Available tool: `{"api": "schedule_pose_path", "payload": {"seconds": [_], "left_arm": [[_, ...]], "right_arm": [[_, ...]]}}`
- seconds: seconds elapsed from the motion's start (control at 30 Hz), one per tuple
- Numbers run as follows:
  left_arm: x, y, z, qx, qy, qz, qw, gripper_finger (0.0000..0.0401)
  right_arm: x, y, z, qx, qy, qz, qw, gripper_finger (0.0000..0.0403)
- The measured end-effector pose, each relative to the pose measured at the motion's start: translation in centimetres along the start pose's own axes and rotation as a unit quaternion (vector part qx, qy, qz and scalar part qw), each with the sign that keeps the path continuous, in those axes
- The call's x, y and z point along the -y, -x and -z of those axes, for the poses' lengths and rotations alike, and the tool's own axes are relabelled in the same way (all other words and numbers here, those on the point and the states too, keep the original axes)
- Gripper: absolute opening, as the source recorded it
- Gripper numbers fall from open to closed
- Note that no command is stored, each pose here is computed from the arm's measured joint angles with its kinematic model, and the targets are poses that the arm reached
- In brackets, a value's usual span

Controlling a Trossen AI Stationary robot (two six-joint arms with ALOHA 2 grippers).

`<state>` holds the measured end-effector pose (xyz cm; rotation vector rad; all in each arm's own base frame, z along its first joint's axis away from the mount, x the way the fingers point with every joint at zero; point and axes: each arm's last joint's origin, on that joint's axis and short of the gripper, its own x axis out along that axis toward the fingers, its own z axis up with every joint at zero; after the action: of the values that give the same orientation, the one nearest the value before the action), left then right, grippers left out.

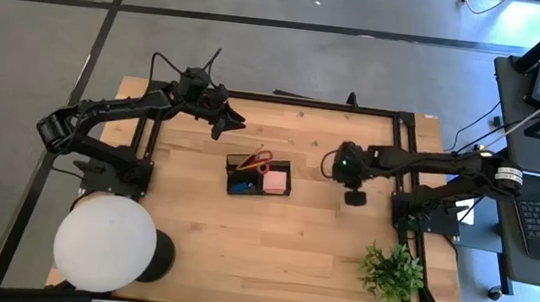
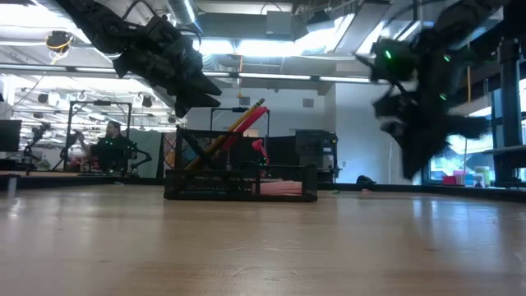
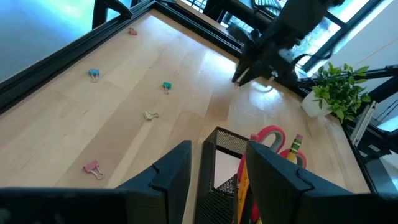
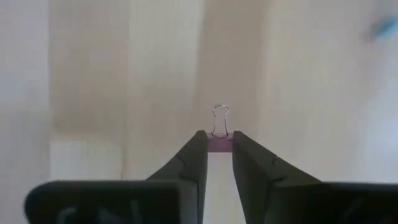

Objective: Pick and place office supplies into organizer
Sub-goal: Put the pink binder clip into the desk organizer

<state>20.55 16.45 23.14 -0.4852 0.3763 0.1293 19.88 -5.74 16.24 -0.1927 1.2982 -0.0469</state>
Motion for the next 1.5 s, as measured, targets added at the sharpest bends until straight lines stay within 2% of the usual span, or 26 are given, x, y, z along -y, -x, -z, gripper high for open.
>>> {"api": "schedule_pose_path", "payload": {"seconds": [0.13, 0.23, 0.33, 0.5, 0.63, 0.9, 1.07, 1.23, 1.5], "left_arm": [[0.0, 0.0, 0.0, 0.0, 0.0, 0.0, 1.0, 0.0147], [0.0, 0.0, 0.0, 0.0, 0.0, 0.0, 1.0, 0.0147], [0.0, 0.0, 0.0, 0.0, 0.0, 0.0, 1.0, 0.0147], [0.0, 0.0, 0.0, 0.0, 0.0, 0.0, 1.0, 0.0147], [0.0, 0.0, 0.0, 0.0, 0.0, 0.0, 1.0, 0.0147], [0.0, 0.0, 0.0, 0.0, 0.0, 0.0, 1.0, 0.0147], [0.0, 0.0, 0.0, -0.001, -0.003, 0.0, 1.0, 0.0147], [0.0, 0.0, 0.0, -0.001, -0.003, 0.0, 1.0, 0.0147], [0.0, 0.0, 0.0, -0.001, -0.003, -0.001, 1.0, 0.0147]], "right_arm": [[1.1, 2.1, -2.7, 0.066, -0.045, 0.02, 0.997, 0.007], [1.5, 3.9, -5.0, 0.136, -0.076, 0.032, 0.987, 0.007], [1.5, 5.7, -7.2, 0.215, -0.1, 0.037, 0.971, 0.0066], [0.4, 8.2, -10.3, 0.347, -0.081, 0.049, 0.933, 0.0065], [-0.9, 8.7, -11.8, 0.4, -0.078, 0.081, 0.909, 0.0066], [-3.9, 5.3, -15.2, 0.447, -0.047, 0.08, 0.89, 0.0066], [-4.9, 2.6, -16.5, 0.459, -0.041, 0.076, 0.884, 0.0067], [-5.6, 0.3, -17.1, 0.452, -0.038, 0.072, 0.888, 0.0067], [-8.4, -3.5, -17.6, 0.432, -0.016, 0.063, 0.9, 0.0067]]}}
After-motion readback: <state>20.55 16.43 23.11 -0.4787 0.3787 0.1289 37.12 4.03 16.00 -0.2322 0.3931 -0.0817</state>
